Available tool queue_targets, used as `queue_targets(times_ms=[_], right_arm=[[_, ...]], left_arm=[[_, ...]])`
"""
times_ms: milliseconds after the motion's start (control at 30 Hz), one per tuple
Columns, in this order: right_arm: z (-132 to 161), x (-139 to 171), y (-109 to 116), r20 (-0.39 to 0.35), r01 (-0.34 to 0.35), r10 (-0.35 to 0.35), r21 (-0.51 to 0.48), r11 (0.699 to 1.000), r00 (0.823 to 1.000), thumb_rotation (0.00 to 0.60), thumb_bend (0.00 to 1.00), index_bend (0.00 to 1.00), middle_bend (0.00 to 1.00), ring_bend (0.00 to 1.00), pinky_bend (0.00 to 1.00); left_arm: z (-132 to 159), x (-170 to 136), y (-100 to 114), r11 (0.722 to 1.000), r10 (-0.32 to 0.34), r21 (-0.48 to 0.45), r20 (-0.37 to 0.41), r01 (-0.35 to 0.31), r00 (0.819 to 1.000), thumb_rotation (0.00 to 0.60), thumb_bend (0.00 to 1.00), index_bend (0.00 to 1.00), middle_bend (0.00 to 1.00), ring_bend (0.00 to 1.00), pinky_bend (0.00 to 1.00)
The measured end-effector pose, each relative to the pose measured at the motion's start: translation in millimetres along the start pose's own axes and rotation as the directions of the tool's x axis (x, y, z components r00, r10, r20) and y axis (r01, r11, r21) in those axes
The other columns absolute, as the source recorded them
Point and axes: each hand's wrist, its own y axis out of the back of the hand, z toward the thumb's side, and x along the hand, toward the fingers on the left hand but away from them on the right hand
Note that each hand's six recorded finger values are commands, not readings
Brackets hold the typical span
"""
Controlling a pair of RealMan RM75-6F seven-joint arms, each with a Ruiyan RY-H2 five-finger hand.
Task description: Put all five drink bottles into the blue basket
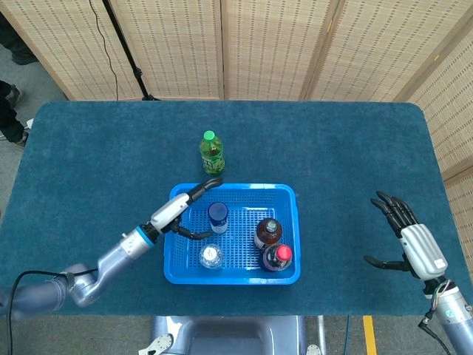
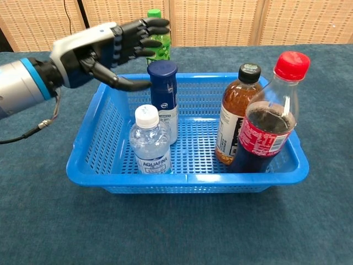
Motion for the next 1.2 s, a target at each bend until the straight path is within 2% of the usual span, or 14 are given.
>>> queue_targets(times_ms=[133,300,400,567,733,867,1200], right_arm=[[1,0,-1,-0.003,-0.004,0.004,-0.003,1.000,1.000,0.600,0.00,0.00,0.00,0.00,0.00],[1,0,-2,-0.005,-0.009,0.009,-0.002,1.000,1.000,0.600,0.00,0.00,0.00,0.00,0.00],[1,-1,-2,-0.003,-0.009,0.009,-0.001,1.000,1.000,0.600,0.00,0.00,0.00,0.00,0.00],[-2,-2,-1,0.007,-0.006,0.006,-0.003,1.000,1.000,0.600,0.00,0.00,0.00,0.00,0.00],[-3,-3,-1,0.010,-0.008,0.008,-0.009,1.000,1.000,0.600,0.00,0.00,0.00,0.00,0.00],[-4,-3,-1,0.014,-0.011,0.011,-0.016,1.000,1.000,0.600,0.00,0.00,0.00,0.00,0.00],[-7,-3,2,0.026,-0.007,0.008,-0.027,1.000,1.000,0.600,0.00,0.00,0.00,0.00,0.00]], left_arm=[[10,-18,37,0.991,0.131,0.005,0.044,-0.132,0.990,0.600,0.23,0.00,0.00,0.00,0.00],[6,-22,76,0.963,0.268,-0.001,0.011,-0.268,0.963,0.600,0.22,0.00,0.00,0.00,0.00],[-5,-17,91,0.951,0.310,0.006,-0.042,-0.310,0.950,0.600,0.21,0.00,0.00,0.00,0.00],[-34,0,106,0.943,0.332,0.026,-0.163,-0.332,0.929,0.600,0.13,0.00,0.00,0.00,0.00],[-53,23,114,0.932,0.359,0.044,-0.224,-0.359,0.906,0.600,0.12,0.00,0.00,0.00,0.00],[-71,46,111,0.933,0.356,0.052,-0.290,-0.357,0.888,0.600,0.12,0.00,0.00,0.00,0.00],[-87,91,84,0.938,0.325,0.007,-0.361,-0.346,0.874,0.600,0.12,0.00,0.00,0.00,0.00]])
